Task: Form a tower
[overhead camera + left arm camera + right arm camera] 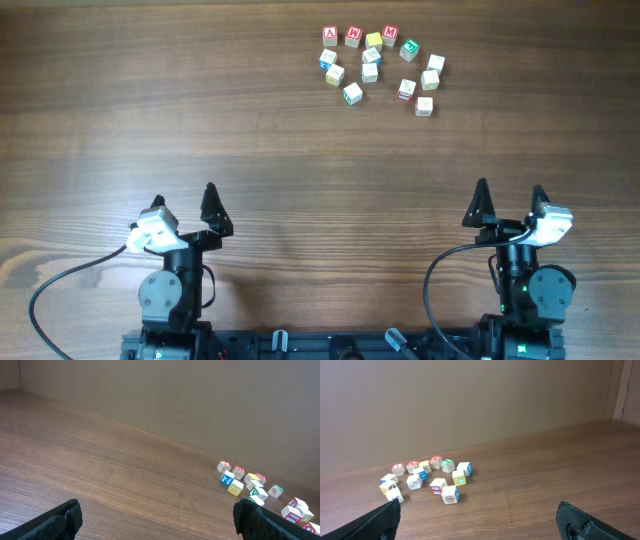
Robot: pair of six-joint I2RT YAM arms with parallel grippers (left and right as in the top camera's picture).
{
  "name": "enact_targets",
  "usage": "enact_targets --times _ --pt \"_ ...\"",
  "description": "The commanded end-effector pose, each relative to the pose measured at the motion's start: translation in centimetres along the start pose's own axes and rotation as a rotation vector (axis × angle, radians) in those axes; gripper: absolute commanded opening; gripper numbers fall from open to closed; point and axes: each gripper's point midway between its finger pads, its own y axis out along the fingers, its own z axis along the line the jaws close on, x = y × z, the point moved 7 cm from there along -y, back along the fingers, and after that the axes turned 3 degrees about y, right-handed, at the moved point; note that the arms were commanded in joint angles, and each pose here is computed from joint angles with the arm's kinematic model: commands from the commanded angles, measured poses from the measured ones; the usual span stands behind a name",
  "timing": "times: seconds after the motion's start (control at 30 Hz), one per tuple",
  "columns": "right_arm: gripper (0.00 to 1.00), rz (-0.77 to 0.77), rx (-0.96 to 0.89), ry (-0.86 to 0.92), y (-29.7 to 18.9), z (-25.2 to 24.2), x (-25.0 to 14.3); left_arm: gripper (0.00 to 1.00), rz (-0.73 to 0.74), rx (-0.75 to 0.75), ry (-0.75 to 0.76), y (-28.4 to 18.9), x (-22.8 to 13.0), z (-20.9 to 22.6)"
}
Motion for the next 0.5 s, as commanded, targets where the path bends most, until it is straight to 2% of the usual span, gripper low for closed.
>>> enact_targets --times 0.0,0.1,0.13,0.23,0.33,0.47 --pt "1.0 0.041 0.152 0.372 -0.2 1.6 0.0 1.0 -0.009 0.009 0.018 0.0 -0.1 0.2" --pt "1.0 0.121 0.202 0.898 -0.3 2.3 0.0 1.0 -0.009 0.009 0.018 0.0 -0.1 0.2" --pt "1.0 0.131 0.253 0.993 -0.5 2.9 0.6 1.0 -0.009 0.009 0.018 0.0 -0.1 0.2" --pt "1.0 -0.044 0.589 0.678 -2.4 5.9 5.2 1.0 -0.009 0.009 0.018 0.0 -0.1 0.2" --pt "1.0 -0.069 0.606 0.6 -3.1 6.7 7.7 1.0 -0.009 0.009 0.018 0.0 -0.1 0.2" --pt "1.0 0.038 0.51 0.444 -1.5 7.3 10.0 1.0 -0.01 0.009 0.018 0.0 -0.1 0.2"
